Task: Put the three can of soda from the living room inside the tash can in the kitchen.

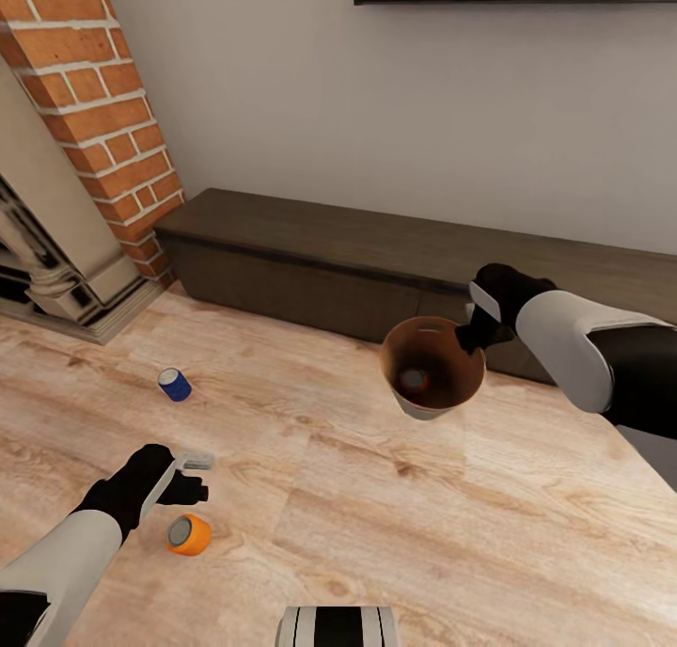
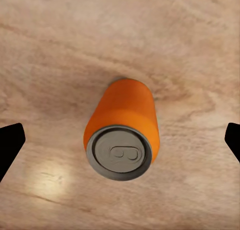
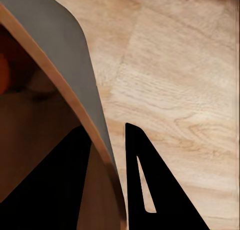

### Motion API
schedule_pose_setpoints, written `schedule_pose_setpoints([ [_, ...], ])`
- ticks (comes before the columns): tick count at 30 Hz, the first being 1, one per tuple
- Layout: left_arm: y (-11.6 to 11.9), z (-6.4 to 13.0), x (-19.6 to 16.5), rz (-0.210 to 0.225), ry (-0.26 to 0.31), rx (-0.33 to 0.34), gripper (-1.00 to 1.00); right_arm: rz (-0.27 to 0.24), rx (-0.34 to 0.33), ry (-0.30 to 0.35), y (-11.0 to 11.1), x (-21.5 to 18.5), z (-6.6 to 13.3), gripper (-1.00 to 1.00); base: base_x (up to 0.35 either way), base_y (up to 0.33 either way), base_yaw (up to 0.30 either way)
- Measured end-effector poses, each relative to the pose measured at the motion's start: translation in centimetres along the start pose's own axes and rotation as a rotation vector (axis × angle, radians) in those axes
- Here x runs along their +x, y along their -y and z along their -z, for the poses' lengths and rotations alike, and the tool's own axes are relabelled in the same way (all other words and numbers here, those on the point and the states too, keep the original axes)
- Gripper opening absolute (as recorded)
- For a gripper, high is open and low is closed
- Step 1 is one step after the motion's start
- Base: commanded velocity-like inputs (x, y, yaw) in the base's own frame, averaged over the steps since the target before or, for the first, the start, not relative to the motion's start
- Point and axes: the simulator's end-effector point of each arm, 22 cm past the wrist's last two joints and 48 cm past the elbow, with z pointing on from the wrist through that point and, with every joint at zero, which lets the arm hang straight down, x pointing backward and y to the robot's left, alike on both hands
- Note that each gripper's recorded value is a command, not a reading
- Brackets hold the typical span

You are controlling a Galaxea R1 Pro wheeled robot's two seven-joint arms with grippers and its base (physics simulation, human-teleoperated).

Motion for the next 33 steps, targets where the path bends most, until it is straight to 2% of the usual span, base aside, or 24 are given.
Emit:
schedule_pose_setpoints([
  [5,0.0,0.0,0.0,0.000,-0.001,0.000,1.00,0.014,0.038,0.000,1.2,0.0,0.0,-1.00,0.000,0.000,0.000],
  [18,0.5,-3.4,2.3,-0.009,-0.071,0.002,1.00,0.021,0.025,-0.069,0.1,1.0,-5.1,-1.00,0.000,0.000,0.000],
  [26,0.6,-3.9,2.7,-0.010,-0.082,0.004,1.00,0.025,0.020,-0.079,-0.3,1.2,-5.8,-1.00,0.000,0.000,0.000],
  [33,0.9,-5.5,4.0,-0.012,-0.117,0.006,1.00,0.037,0.014,-0.112,-1.3,1.8,-8.2,-1.00,0.000,0.000,0.000],
])
